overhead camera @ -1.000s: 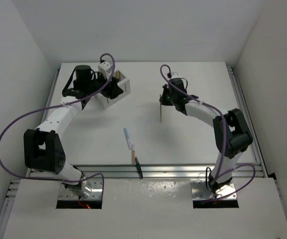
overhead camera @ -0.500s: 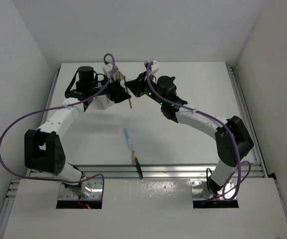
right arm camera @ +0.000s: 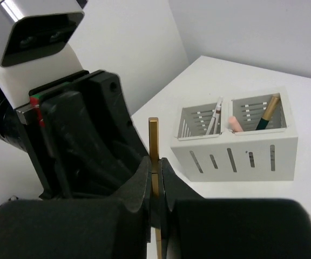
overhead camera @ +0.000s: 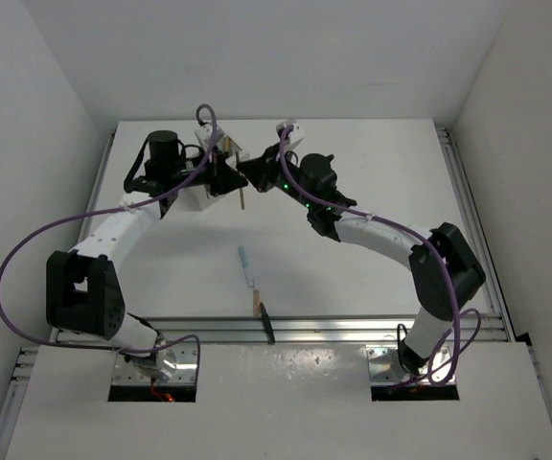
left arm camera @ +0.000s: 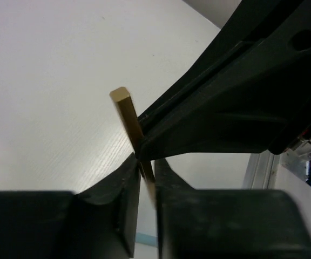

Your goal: Organize the makeup

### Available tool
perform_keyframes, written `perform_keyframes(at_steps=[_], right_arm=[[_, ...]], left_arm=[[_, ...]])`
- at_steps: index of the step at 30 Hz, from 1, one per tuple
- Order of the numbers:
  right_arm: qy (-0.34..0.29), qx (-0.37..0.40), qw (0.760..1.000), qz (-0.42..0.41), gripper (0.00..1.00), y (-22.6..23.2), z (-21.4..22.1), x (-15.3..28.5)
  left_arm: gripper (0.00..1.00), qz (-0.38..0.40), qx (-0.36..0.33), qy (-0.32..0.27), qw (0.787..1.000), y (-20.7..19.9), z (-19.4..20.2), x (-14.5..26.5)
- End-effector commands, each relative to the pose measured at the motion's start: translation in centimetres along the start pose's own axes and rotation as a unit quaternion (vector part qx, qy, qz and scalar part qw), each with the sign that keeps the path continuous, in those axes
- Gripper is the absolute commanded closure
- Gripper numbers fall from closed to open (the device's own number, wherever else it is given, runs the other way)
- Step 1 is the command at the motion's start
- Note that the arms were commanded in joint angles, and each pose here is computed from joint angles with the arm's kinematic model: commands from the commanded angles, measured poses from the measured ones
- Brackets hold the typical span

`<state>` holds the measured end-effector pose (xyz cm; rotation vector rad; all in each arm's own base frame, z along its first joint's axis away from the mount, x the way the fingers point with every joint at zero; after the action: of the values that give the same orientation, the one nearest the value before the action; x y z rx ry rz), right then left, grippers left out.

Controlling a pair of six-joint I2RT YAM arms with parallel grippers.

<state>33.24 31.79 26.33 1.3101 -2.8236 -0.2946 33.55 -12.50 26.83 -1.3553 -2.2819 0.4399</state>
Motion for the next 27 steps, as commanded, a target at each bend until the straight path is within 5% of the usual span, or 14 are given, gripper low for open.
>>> perform_keyframes(at_steps=[1, 3, 6, 10, 13, 16, 18, 22, 27], right_arm=[[-0.041, -0.009, 0.999, -0.019, 0.99, 0.8, -1.6, 0.2], [-0.035, -0.015, 0.999, -0.014, 0.99, 0.7, -1.0, 0.5], [-0.037, -0.016, 0.999, -0.008, 0.99, 0.3, -1.3, 0.6], [-0.019, -0.022, 1.0, 0.006, 0.4, -0.8, -0.4, 0.8], [0.018, -0.019, 0.998, 0.054, 0.2, -2.3, 1.1, 1.8], [0.078, 0.001, 0.992, 0.103, 0.18, -3.1, 2.5, 3.0], [0.181, 0.02, 0.971, 0.153, 0.17, -4.2, 4.8, 3.6], [0.382, 0.034, 0.913, 0.137, 0.16, -3.4, 9.2, 4.1], [0.455, 0.063, 0.882, 0.106, 0.17, -0.9, 12.3, 3.1]], left_arm=[[0.86, 0.01, -0.047, -0.038, 0.998, -1.1, -2.0, 0.8], [0.99, 0.003, -0.043, -0.037, 0.998, -0.7, -1.9, 0.6], [1.0, -0.011, -0.056, -0.035, 0.998, -0.3, -1.7, 0.7], [1.0, -0.073, -0.089, -0.047, 0.992, 1.8, -2.1, 1.5], [1.0, -0.184, -0.134, -0.09, 0.97, 5.5, -3.4, 3.5], [1.0, -0.291, -0.159, -0.144, 0.932, 8.1, -4.8, 5.4], [1.0, -0.333, -0.194, -0.177, 0.905, 9.8, -5.6, 6.2], [1.0, -0.329, -0.203, -0.198, 0.901, 11.3, -5.6, 5.3], [1.0, -0.331, -0.175, -0.208, 0.904, 12.3, -4.7, 4.4]])
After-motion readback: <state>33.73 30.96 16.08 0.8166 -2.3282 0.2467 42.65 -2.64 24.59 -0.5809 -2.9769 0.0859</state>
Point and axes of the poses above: each gripper's point midway between its finger pads, its own x axis back along the fingers, its own y axis along the line the jaws close on, z = x × y, the point moved 9 cm from there along x, back along the fingers, and after that the axes turned 11 degrees about x, right-handed, at the moved point
